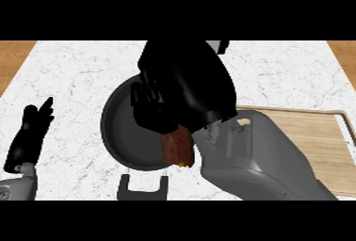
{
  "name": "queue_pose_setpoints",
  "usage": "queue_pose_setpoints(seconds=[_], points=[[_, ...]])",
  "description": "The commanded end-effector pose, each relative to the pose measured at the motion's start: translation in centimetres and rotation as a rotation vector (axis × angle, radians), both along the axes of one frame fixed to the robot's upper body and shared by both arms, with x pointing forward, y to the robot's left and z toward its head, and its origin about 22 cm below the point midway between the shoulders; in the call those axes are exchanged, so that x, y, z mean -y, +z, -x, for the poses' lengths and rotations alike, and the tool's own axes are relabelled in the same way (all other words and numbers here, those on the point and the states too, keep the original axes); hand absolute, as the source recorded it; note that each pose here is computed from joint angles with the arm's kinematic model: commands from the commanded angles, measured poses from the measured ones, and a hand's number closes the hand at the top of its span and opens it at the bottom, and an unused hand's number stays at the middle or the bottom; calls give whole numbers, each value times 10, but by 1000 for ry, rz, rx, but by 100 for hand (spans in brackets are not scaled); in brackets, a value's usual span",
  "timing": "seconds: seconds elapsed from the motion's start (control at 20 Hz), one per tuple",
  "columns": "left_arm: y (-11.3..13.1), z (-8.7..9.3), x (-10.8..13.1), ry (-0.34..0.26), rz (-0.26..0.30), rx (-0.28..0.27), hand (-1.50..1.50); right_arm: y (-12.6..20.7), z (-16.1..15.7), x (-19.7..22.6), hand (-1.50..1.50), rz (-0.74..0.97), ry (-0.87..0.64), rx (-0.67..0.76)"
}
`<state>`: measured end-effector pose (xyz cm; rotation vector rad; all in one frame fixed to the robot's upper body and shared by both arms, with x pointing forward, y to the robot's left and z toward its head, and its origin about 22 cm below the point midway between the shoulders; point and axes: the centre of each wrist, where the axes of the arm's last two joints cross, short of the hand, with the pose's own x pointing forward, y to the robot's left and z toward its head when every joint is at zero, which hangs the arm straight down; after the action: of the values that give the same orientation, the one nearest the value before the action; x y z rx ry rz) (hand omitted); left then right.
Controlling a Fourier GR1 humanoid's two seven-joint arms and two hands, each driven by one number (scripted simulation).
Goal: Pick the sweet potato from the tray and place it in the pot
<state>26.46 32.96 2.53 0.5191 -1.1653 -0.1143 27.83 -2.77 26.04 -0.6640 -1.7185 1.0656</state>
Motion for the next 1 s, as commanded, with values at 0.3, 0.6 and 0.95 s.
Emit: queue_pose_setpoints(seconds=[0.3,0.6,0.95], points=[[6,-2,13,-11,-7,6,0,-85,-36,-27,-150,-131,7,-219],[12,-9,7,6,1,6,0,-63,-36,-17,-150,-498,-12,-201],[8,-14,18,3,4,9,0,-55,-66,11,-150,-749,-134,-80]])
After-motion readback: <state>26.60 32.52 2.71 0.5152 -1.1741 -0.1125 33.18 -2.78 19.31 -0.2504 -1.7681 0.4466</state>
